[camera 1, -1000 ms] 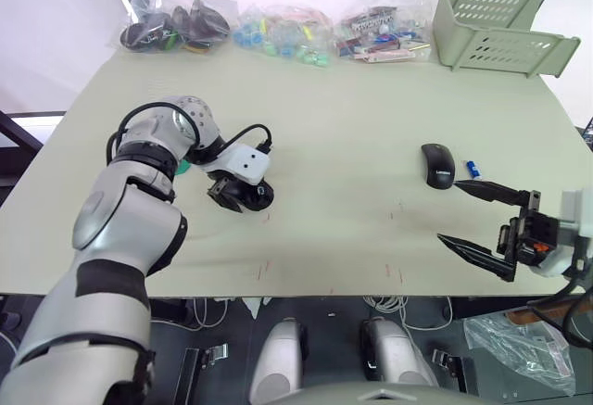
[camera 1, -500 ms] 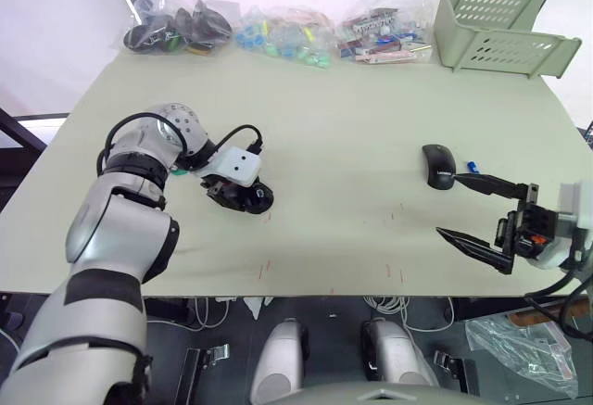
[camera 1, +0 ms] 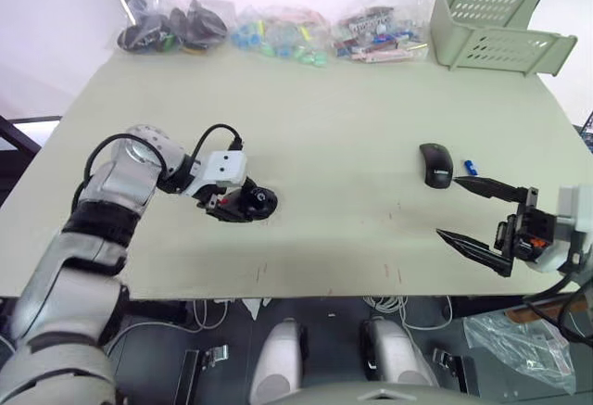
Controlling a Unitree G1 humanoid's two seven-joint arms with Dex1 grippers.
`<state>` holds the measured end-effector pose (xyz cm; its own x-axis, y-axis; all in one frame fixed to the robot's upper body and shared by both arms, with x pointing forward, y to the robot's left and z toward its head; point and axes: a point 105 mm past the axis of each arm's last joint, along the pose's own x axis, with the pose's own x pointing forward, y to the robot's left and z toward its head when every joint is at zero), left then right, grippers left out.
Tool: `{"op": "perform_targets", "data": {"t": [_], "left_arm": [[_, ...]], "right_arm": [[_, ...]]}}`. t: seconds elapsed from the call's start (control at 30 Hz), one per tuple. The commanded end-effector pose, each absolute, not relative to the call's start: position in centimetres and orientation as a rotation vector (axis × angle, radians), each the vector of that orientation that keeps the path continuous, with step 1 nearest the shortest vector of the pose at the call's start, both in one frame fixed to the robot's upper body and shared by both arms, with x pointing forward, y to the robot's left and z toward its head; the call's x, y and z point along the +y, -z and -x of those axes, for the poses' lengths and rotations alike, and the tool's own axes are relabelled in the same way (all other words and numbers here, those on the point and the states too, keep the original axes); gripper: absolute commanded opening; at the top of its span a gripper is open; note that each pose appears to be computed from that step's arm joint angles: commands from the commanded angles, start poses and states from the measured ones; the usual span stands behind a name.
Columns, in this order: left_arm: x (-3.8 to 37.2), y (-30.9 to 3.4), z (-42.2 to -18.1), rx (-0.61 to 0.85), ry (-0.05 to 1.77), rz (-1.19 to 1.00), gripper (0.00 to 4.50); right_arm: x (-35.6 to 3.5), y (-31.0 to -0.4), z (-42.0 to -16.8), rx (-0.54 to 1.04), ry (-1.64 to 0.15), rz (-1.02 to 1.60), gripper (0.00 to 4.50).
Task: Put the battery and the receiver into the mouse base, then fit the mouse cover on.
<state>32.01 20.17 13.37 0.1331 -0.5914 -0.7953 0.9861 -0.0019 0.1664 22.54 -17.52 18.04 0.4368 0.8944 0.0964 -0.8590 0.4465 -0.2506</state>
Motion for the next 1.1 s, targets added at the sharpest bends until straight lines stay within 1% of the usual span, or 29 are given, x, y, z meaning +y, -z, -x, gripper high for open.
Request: {"op": "perform_targets", "data": {"t": [0.03,0.07,0.17,0.23,0.3,0.37,0.57,0.63,0.7,0.8,0.83,0.9,0.97,1.03,1.1], "left_arm": [[18.2,-15.0,-30.5,0.655,1.246,-0.725,2.94],[17.9,-15.0,-30.3,0.699,1.182,-0.707,2.94],[16.1,-15.5,-29.5,0.725,1.132,-0.638,2.94],[15.5,-15.3,-30.0,0.702,1.055,-0.688,2.94],[15.2,-14.5,-30.5,0.714,0.988,-0.736,2.94],[14.6,-14.0,-30.7,0.731,0.959,-0.717,2.94],[12.6,-13.1,-31.0,0.735,0.967,-0.83,2.94],[11.5,-13.4,-31.5,0.712,0.976,-0.845,2.94],[10.8,-13.3,-31.5,0.702,0.999,-0.87,2.94],[9.4,-13.5,-31.7,0.675,1.034,-0.874,2.94],[9.1,-13.2,-31.8,0.687,1.045,-0.866,2.94],[8.8,-12.8,-32.2,0.701,1.04,-0.865,2.94],[8.2,-13.5,-32.1,0.699,1.069,-0.85,2.94],[8.8,-12.6,-32.4,0.733,1.088,-0.906,2.94],[9.4,-11.6,-32.7,0.756,1.085,-0.976,2.94]], "right_arm": [[-17.1,-18.7,-22.3,-0.269,-1.105,0.198,4.5],[-17.1,-18.6,-22.3,-0.269,-1.105,0.197,4.5],[-17.2,-18.6,-22.5,-0.27,-1.104,0.197,4.5],[-17.1,-18.6,-22.4,-0.272,-1.104,0.197,4.5],[-17.2,-18.6,-22.4,-0.271,-1.102,0.195,4.5],[-17.1,-18.5,-22.3,-0.269,-1.1,0.191,4.5],[-17.3,-18.3,-22.0,-0.261,-1.081,0.184,4.5],[-17.4,-18.2,-22.0,-0.251,-1.064,0.195,4.5],[-17.5,-18.1,-21.8,-0.244,-1.048,0.194,4.5],[-17.6,-17.9,-21.0,-0.219,-1.05,0.191,4.5],[-17.8,-17.5,-20.7,-0.2,-1.051,0.198,4.5],[-18.3,-17.2,-20.5,-0.184,-1.035,0.199,4.5],[-18.4,-17.5,-20.5,-0.191,-1.028,0.206,4.5],[-18.3,-17.7,-20.9,-0.211,-1.013,0.217,4.5],[-17.8,-17.5,-20.5,-0.207,-1.038,0.224,4.5]]}}
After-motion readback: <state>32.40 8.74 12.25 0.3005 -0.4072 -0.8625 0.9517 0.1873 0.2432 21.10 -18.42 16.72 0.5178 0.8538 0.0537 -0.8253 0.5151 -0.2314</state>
